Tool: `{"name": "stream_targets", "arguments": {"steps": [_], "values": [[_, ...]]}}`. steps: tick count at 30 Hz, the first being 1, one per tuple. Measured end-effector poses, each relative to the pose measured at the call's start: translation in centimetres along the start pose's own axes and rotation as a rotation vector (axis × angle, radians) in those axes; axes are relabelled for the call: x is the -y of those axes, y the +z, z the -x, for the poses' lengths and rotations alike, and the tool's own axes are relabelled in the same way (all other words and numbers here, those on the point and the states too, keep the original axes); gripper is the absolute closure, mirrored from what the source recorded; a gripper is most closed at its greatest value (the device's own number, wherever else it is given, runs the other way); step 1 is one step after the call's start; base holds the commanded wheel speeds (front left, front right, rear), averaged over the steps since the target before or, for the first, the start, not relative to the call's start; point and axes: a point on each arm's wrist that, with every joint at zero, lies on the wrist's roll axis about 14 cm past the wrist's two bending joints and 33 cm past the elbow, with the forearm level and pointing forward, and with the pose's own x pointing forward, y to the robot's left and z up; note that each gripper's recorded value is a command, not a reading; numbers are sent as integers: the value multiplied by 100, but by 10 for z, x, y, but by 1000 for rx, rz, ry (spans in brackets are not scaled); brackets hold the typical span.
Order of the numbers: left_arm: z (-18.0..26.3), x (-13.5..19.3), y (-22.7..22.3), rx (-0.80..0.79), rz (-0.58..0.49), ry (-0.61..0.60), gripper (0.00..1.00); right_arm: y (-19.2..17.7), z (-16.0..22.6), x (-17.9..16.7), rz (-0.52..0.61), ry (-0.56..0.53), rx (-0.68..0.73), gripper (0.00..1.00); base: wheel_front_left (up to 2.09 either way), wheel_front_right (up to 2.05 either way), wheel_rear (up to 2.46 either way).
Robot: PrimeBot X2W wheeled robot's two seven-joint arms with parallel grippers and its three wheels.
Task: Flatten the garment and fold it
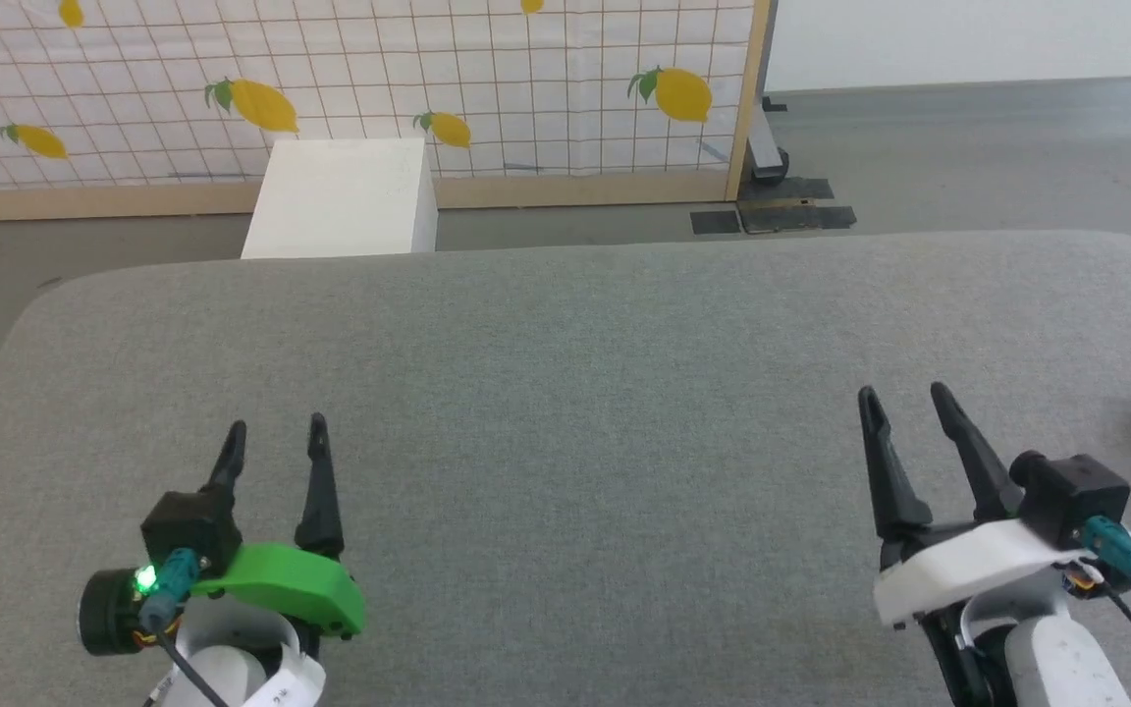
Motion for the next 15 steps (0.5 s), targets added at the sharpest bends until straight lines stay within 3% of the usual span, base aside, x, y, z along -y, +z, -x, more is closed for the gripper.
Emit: {"name": "stream_targets", "arguments": {"steps": [15], "values": [[14,11,-23,-90,25,-35,0,-11,13,6,30,-20,-49,0,0,0,0]]}}
